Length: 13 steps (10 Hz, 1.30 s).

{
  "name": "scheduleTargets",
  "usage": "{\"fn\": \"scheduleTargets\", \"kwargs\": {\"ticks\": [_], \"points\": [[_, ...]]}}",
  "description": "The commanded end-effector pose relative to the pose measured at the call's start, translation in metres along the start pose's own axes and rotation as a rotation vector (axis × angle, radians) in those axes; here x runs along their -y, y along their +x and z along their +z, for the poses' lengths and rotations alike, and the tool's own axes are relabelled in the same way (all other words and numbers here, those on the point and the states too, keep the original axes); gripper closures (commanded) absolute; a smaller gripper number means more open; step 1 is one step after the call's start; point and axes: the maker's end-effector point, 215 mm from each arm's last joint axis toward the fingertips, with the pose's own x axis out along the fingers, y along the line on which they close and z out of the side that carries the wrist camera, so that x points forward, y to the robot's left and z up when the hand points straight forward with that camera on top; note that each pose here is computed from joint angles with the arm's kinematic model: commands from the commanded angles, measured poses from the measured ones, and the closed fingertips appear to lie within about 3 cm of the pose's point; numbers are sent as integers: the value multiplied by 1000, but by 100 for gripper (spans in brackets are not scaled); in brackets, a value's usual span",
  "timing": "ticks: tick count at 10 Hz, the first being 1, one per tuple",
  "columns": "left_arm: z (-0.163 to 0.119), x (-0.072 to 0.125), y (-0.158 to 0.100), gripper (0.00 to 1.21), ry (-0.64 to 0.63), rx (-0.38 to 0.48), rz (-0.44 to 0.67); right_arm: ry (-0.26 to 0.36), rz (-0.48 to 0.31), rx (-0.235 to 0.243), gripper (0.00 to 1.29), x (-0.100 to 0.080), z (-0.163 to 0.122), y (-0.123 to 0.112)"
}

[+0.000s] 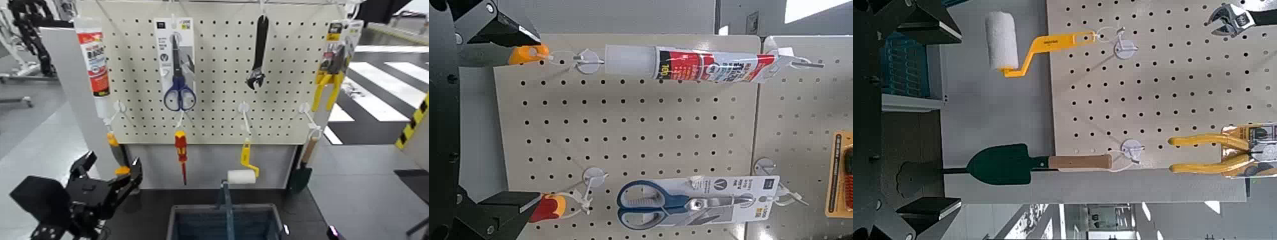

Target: Grasp the handle of the crate.

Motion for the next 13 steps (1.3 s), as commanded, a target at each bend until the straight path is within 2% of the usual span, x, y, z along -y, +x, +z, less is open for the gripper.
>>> {"fn": "scheduleTargets", "kwargs": {"ticks": [1, 4, 6, 9, 12, 13], "points": [[-2, 1, 0, 19, -7, -3, 0, 0, 0, 1, 15, 0, 0, 0], [-3, 1, 0, 19, -17, -5, -1, -1, 1, 2, 15, 0, 1, 0], [-22, 10, 0, 19, -92, -61, -38, -1, 2, 2, 15, -1, 1, 0], [-71, 52, 1, 19, -324, -209, -217, -6, 9, 0, 15, -2, 0, 1], [-98, 90, -7, 19, -537, -315, -364, -9, 16, -2, 15, -4, 0, 3], [-98, 107, -9, 19, -602, -340, -451, -11, 18, -3, 15, -4, -1, 3]]}}
